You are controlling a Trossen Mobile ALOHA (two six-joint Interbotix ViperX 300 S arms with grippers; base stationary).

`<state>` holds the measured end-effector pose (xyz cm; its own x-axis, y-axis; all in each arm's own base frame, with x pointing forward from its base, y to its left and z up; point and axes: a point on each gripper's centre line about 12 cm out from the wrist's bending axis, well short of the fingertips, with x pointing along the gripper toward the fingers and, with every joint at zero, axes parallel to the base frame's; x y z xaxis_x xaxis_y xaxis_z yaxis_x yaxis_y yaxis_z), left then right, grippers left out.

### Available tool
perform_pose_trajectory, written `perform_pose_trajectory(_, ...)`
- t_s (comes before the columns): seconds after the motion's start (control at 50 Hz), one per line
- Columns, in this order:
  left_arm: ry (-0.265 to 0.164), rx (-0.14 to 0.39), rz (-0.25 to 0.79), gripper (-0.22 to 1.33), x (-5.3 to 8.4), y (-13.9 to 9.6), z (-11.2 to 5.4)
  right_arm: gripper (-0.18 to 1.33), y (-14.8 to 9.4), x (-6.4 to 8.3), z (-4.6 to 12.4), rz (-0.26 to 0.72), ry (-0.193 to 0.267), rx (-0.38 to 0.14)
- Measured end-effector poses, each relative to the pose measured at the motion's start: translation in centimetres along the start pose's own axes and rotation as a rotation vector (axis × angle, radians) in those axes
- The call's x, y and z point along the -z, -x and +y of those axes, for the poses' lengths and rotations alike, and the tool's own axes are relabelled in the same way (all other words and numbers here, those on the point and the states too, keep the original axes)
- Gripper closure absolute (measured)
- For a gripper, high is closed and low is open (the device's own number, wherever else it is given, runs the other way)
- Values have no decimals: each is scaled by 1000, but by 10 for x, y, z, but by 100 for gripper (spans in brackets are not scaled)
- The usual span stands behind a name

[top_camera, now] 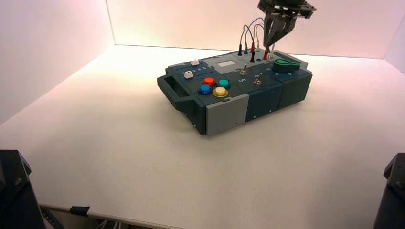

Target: Insert the blue wire.

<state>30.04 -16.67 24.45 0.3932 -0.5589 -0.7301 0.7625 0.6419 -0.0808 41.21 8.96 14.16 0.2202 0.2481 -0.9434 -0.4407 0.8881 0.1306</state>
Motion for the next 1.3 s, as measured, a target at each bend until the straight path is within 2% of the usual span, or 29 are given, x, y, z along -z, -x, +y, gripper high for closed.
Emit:
perform_pose_trajectory(0.24, 1, -1, 0, 128, 0, 0, 0, 116, 5, 6, 4, -78, 6, 42)
perform_pose_trajectory(0.44, 0, 0, 0, 128, 0, 0, 0, 116, -2, 10, 27, -135, 55, 59)
perform_pose_trajectory(0.6, 2, 0, -1, 128, 0, 0, 0, 116, -3, 11, 38, -169, 80, 67)
perform_pose_trajectory(0.82, 2, 2, 3, 128, 1, 0, 0, 116, 10, 11, 37, -228, 78, 91)
perform_pose_trajectory(0.96, -2, 35, 30, 128, 4, 0, -4, 116, 14, 14, 39, -237, 85, 97)
perform_pose_trajectory(1.08, 3, 38, 27, 128, 3, 0, -4, 116, 17, 17, 39, -256, 84, 107)
perform_pose_trajectory(1.3, 0, 0, -15, 128, 0, -2, -6, 116, 17, 23, 38, -290, 82, 130)
